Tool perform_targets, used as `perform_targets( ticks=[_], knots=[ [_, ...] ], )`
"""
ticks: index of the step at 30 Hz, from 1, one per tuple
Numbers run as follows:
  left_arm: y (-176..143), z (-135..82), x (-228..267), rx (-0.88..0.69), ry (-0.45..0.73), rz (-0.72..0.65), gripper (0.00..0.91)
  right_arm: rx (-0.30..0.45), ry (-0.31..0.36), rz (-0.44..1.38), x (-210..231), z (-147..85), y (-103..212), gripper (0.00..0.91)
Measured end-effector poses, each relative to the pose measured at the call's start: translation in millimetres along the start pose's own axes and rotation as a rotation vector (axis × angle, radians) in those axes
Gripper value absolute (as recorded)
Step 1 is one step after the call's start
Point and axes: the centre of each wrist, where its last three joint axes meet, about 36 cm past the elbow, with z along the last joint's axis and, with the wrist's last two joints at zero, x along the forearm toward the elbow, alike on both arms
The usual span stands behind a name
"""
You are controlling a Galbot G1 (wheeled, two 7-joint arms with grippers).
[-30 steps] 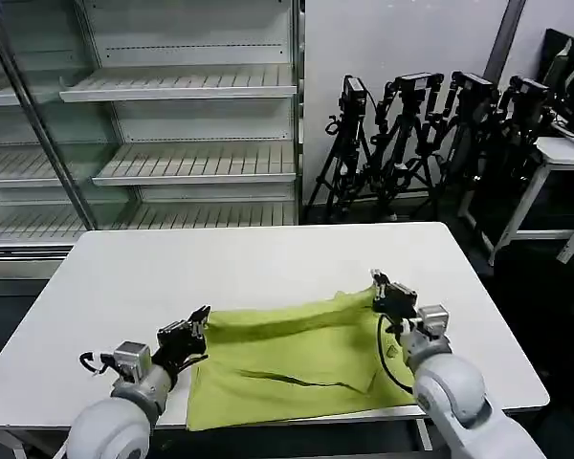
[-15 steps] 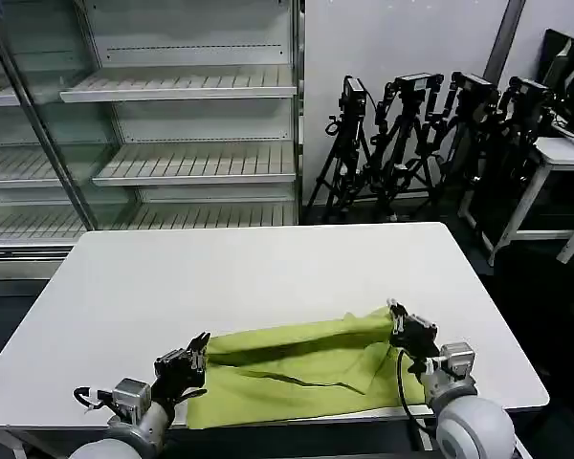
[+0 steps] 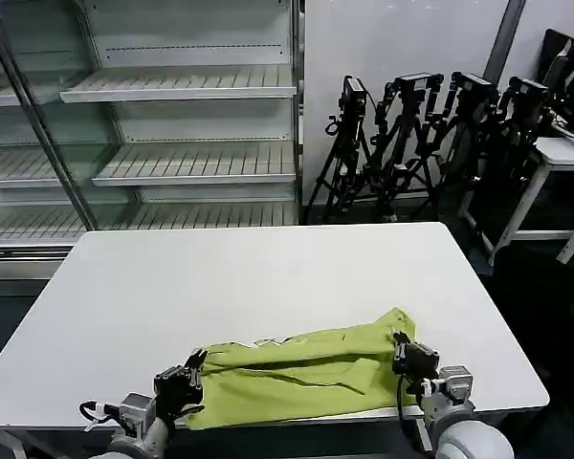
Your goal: Fold and organize the clothes.
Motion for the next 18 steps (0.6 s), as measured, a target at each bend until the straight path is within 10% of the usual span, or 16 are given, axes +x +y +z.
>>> perform_targets(
  ticks=[18],
  knots=[
    [-26.9, 11.0, 4.3, 0.205, -0.004, -0.056, 0.907, -0.013, -0.037, 0.033, 37.0, -5.7, 1.9, 0.907]
  ],
)
